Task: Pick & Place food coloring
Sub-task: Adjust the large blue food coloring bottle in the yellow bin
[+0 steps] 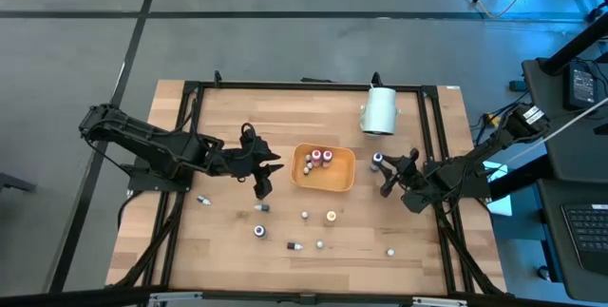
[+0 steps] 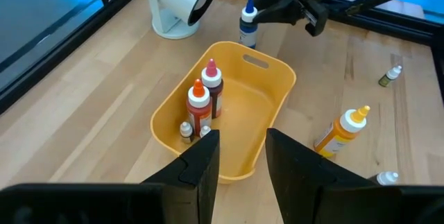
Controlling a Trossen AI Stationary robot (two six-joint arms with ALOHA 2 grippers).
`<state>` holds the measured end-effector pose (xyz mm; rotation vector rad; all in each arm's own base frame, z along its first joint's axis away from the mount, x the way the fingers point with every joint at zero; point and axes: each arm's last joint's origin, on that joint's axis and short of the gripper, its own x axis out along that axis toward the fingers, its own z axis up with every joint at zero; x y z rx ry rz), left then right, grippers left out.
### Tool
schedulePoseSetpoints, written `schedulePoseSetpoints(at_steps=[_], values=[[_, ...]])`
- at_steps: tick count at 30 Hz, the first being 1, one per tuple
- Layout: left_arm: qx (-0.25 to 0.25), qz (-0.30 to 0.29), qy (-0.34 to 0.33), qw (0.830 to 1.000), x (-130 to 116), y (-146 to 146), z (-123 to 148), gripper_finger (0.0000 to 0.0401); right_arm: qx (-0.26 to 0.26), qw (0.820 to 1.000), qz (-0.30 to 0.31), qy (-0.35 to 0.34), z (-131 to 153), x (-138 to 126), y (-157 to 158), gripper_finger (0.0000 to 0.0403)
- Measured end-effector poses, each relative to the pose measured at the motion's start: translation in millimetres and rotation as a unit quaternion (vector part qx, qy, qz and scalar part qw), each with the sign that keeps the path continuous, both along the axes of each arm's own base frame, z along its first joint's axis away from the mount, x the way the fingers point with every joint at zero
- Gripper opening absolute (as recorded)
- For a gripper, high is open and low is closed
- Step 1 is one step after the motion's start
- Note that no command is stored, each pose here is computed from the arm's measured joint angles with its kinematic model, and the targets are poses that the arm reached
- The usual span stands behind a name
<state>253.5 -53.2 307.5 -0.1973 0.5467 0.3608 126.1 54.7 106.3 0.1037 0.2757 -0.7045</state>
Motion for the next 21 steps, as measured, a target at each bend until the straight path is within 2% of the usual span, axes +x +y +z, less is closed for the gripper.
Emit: schedulePoseSetpoints(at_steps=[11,21], values=[[0.0,0.0,0.0,1.0,0.0,0.0,0.0,0.0114,0.007,1.0,0.012,0.01,-0.7,0.3,0.6,0.017],[0.0,0.0,0.0,1.0,0.0,0.0,0.0,0.0114,-0.002,0.999,0.025,0.027,-1.0,0.4,1.0,0.024]])
